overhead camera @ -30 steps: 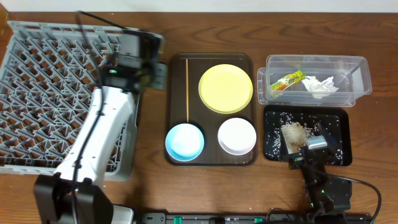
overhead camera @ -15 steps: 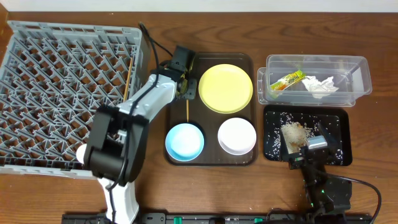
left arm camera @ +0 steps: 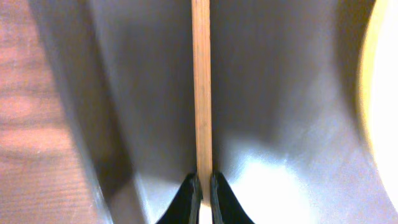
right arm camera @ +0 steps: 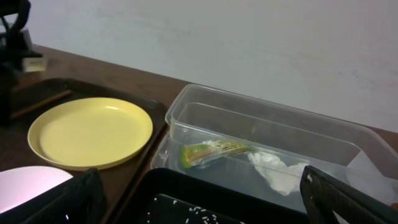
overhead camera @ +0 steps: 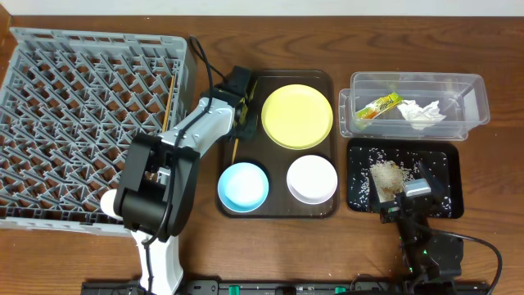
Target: Sort waste into correct bins and load items into the dishwasher
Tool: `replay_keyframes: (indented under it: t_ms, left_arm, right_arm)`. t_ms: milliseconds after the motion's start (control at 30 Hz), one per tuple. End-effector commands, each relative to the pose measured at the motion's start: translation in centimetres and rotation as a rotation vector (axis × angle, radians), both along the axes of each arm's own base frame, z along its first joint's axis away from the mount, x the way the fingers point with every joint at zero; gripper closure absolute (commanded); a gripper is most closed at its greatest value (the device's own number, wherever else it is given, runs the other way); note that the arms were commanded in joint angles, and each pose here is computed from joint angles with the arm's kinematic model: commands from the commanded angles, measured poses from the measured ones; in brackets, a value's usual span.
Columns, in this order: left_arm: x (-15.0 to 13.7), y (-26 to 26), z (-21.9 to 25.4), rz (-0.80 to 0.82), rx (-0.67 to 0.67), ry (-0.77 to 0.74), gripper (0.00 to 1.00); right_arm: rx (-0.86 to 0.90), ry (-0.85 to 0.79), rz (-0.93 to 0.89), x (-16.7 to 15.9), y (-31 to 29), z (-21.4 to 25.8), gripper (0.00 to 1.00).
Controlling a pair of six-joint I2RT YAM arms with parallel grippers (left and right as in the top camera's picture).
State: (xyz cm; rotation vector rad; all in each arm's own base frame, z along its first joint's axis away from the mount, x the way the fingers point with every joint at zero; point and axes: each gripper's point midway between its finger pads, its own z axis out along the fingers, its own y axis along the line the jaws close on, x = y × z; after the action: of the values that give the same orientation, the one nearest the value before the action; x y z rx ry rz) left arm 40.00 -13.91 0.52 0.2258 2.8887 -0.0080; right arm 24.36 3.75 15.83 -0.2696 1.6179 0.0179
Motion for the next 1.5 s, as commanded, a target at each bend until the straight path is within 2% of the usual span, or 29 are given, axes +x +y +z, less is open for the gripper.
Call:
replay_keyframes:
  t_ms: [0,167,233,400,500,733,767,800,833,900,1100,1200,1333,1467]
  left_arm:
    - [1.6,1.9,6.3,-0.049,0.086,-0.115,0.94]
    - [1.9,7.9,15.3,-0.105,0.386,-0.285,0.94]
    - [1.4,9.8,17.2,-0.085,0.455,-0.307,0.94]
    - [-0.4,14.0,17.1,-0.001,0.484,-0.224,0.94]
    - [-1.4,15.1,14.4,0.017,0.428,-0.146,0.94]
    - [-1.6,17.4,11.4,0.067,0.396,-0.069,0.93]
    - [-1.6,17.1,11.2,0.063,0.375,-0.066,0.83]
    - [-1.5,16.7,11.0,0.057,0.350,-0.065,0.62]
    - [-1.5,16.4,11.1,0.052,0.334,-0.068,0.51]
    - [-1.4,15.7,11.6,0.050,0.317,-0.081,0.44]
    - [-1.3,12.8,16.4,0.089,0.258,-0.199,0.42]
    - [-2.3,8.2,18.1,0.050,0.071,-0.235,0.43]
    - [-5.4,1.3,19.5,-0.087,-0.164,-0.195,0.52]
    - [-8.1,-3.1,18.7,-0.166,-0.240,-0.118,0.52]
  right_arm:
    - [-0.007,0.003,-0.004,0.0,-0.1,-0.1,0.01]
    - [-0.007,0.003,-0.004,0.0,-0.1,-0.1,0.01]
    - [-0.007,0.003,-0.004,0.0,-0.1,-0.1,0.01]
    - [-0.007,0.003,-0.004,0.0,-0.1,-0.1,0.01]
    - [-0.007,0.003,-0.004,0.0,-0.1,-0.1,0.01]
    - [-0.007,0.003,-0.004,0.0,-0.1,-0.1,0.01]
    - [-0.007,0.003,-0.004,0.0,-0.1,-0.1,0.01]
    - [-0.007,0.003,-0.004,0.0,-0.1,-0.1,0.01]
    - [-0.007,0.003,-0.004,0.0,-0.1,-0.1,0.01]
    - [-0.007,0.003,-0.004,0.0,-0.1,-0.1,0.01]
    - [-0.007,0.003,-0.004,0.0,-0.1,-0.1,0.01]
    - [-0.007,0.003,-0.004,0.0,-0.1,-0.1,0.01]
    - [-0.007,0.003,-0.004,0.0,-0.1,-0.1,0.01]
    - [-0.007,0.003,-0.004,0.0,-0.1,-0.1,0.01]
